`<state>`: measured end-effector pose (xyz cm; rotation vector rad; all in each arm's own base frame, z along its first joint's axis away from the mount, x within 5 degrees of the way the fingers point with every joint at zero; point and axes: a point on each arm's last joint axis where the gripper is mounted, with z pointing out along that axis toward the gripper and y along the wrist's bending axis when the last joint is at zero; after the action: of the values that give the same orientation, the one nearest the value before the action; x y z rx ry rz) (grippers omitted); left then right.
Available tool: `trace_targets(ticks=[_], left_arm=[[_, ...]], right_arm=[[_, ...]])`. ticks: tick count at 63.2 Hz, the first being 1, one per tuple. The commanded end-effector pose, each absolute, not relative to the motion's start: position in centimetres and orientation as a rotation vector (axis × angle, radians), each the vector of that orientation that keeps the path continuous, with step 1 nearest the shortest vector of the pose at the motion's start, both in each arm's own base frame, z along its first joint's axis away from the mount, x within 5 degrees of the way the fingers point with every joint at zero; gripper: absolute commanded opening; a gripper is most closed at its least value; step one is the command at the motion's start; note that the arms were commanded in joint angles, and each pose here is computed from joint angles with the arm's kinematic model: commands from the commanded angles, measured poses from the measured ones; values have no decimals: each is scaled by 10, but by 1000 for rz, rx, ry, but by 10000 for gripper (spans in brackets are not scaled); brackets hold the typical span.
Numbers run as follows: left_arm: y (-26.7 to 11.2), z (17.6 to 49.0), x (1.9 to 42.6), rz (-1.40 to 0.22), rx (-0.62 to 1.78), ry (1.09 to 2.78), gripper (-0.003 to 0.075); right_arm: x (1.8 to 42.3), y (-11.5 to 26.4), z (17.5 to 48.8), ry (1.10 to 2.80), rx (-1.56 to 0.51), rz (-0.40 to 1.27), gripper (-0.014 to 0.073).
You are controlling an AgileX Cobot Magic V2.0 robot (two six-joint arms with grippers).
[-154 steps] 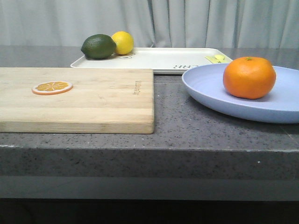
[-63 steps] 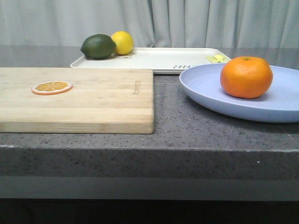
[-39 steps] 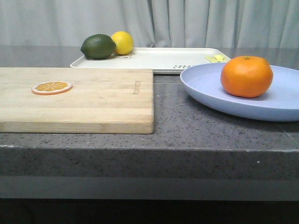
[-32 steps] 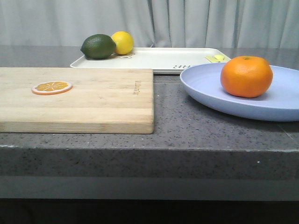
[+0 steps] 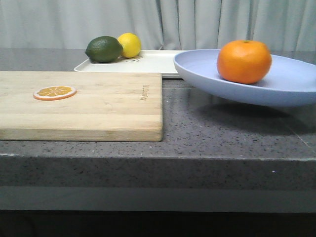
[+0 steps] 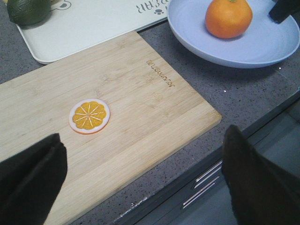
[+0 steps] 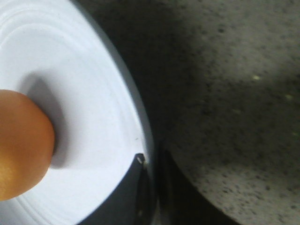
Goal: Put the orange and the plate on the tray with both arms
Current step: 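Grip the plate rim with the right gripper and lift the plate, then carry the plate with the orange onto the white tray and release it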
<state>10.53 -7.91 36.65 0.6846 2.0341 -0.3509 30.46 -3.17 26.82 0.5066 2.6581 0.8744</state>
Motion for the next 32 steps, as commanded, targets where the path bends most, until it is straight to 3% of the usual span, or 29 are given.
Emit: trace_targets(ticks=[1,15,32], left_arm=[[-80,381,107,-384,641,1941,652],[-80,381,107,-384,641,1941,652],[-80,381,107,-384,641,1941,652]], right_arm=[[313,-16,306,2500,500,956,-108],[349,14,340,2374,519,982,-108],[408,44,355,2327,531,1060,-108]])
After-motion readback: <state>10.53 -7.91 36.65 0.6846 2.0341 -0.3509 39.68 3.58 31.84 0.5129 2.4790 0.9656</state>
